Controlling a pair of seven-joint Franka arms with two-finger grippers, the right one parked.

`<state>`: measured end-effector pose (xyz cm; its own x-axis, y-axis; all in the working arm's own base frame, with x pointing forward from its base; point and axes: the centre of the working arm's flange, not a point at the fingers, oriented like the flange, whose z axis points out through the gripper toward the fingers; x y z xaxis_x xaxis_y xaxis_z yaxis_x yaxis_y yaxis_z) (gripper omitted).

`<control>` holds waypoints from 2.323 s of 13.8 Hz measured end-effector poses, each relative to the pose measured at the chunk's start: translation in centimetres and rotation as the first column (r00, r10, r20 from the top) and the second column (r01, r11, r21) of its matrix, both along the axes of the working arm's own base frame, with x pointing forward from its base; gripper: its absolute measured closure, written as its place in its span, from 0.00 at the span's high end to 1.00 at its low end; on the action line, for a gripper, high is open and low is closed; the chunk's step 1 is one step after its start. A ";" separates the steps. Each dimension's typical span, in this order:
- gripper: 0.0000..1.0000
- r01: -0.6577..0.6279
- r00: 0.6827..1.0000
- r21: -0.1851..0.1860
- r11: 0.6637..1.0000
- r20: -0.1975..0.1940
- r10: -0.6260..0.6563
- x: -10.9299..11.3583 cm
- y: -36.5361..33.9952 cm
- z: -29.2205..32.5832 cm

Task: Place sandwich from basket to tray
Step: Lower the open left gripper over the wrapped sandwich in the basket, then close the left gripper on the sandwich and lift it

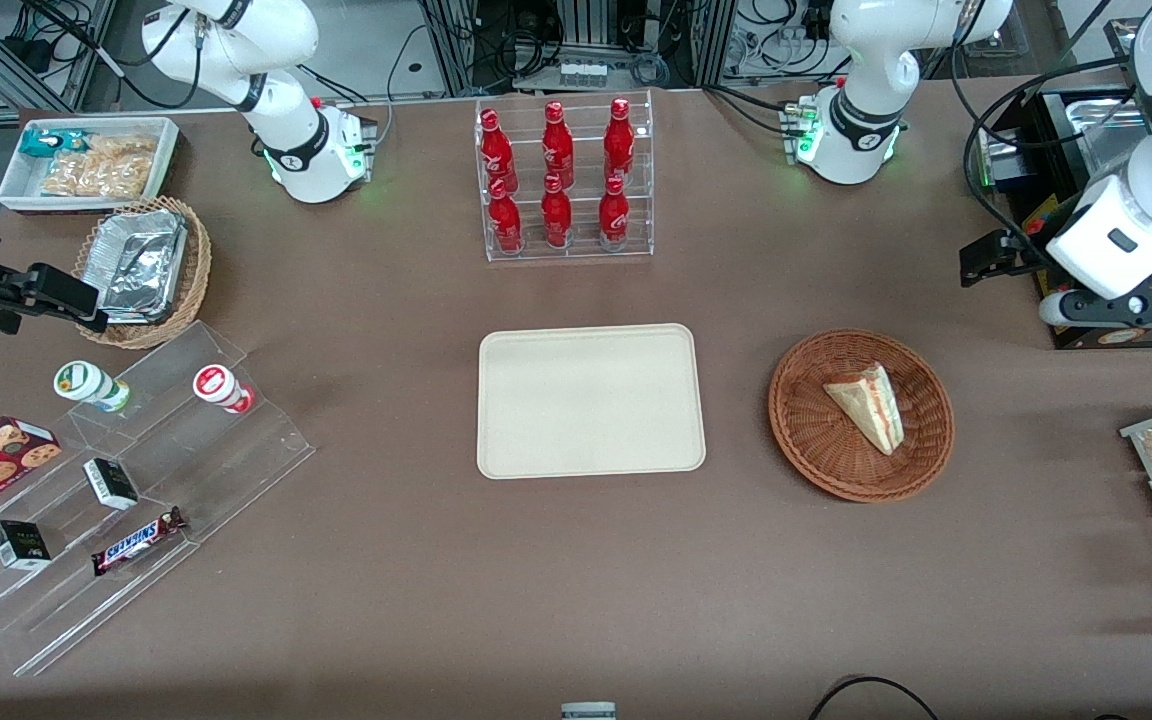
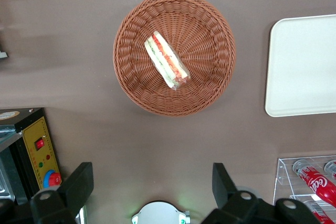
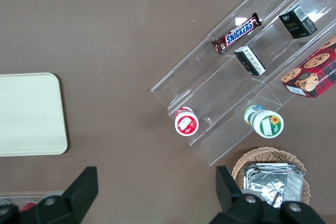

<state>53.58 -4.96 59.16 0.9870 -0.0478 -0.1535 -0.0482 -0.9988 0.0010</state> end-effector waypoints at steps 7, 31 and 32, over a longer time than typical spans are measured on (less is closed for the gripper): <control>1.00 0.018 0.998 0.005 1.000 -0.063 -0.018 -0.5 -0.7 -3.1; 1.00 -0.610 0.789 0.002 0.793 0.093 0.607 -0.9 -2.3 -32.2; 1.00 -0.613 0.787 0.004 0.790 0.090 0.611 -0.9 -2.3 -32.8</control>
<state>52.70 -7.23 26.40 0.8164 0.5738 -0.0645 0.5746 -0.8184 -0.0074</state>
